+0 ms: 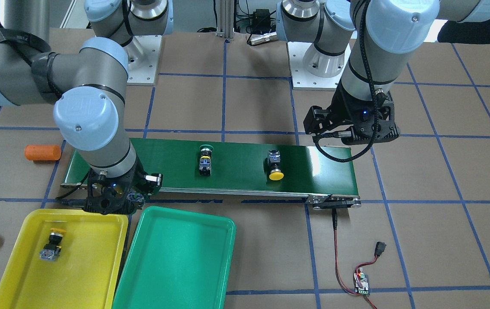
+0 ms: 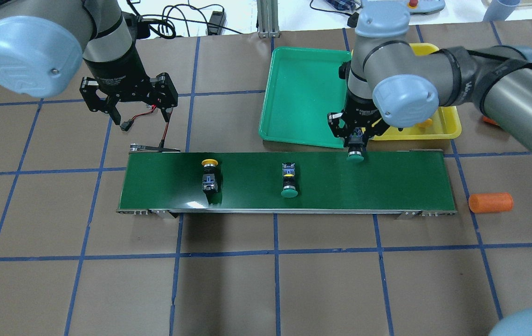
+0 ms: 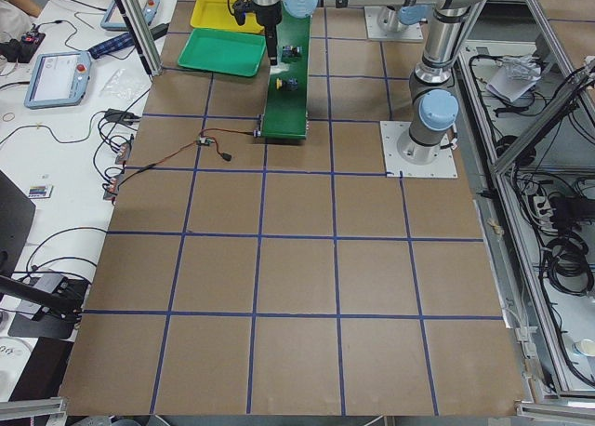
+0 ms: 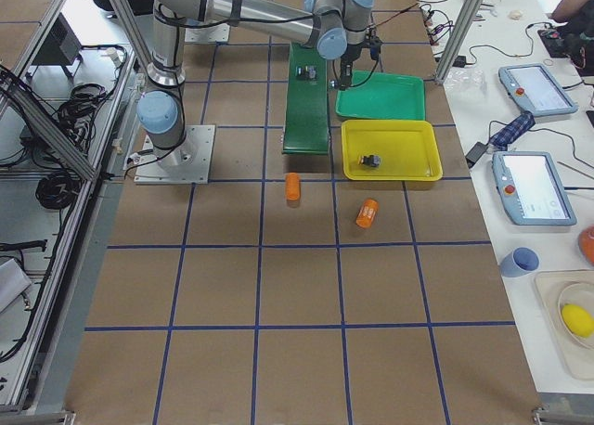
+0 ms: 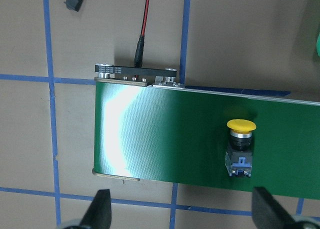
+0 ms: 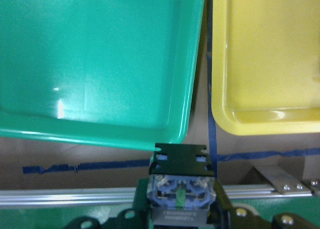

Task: Sort buttons by color to trays
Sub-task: 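Carry the green-capped button into the green tray and open the right gripper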

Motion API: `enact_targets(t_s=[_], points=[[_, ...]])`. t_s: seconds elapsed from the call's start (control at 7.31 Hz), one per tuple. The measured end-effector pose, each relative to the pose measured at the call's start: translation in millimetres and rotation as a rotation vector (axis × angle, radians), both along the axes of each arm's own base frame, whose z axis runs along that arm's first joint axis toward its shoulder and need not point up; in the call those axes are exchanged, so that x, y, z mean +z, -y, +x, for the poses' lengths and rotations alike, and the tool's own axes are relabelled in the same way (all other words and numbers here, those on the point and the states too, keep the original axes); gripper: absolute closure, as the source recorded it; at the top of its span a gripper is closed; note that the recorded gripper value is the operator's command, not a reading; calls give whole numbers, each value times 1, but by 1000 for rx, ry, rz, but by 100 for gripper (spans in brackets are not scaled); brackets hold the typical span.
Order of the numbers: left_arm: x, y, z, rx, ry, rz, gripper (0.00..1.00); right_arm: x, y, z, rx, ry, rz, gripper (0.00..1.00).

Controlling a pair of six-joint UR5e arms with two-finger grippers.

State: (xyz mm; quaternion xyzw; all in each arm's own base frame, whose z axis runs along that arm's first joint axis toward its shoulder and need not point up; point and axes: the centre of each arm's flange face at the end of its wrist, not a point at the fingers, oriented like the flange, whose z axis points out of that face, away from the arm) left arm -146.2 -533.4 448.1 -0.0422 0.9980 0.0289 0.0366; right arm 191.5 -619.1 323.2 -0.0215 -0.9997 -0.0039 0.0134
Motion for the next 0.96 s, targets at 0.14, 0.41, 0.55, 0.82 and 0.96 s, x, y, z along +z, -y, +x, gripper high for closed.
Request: enact_targets(t_s=[0.14, 0.41, 0.55, 0.82, 0.96], points=[[2, -1, 0, 3, 2, -3, 0, -14, 21, 4, -1, 3, -30, 100], [2, -3, 0, 16, 0, -6, 0, -56, 43, 12, 6, 7, -52, 64], [-2, -3, 0, 27, 1, 0, 0, -73, 47, 14, 7, 9, -43, 1], [0, -5, -1, 41, 4, -4, 0, -92, 51, 14, 4, 7, -37, 0], [2, -5, -1, 43, 4, -8, 0, -91, 51, 13, 4, 7, -39, 0]])
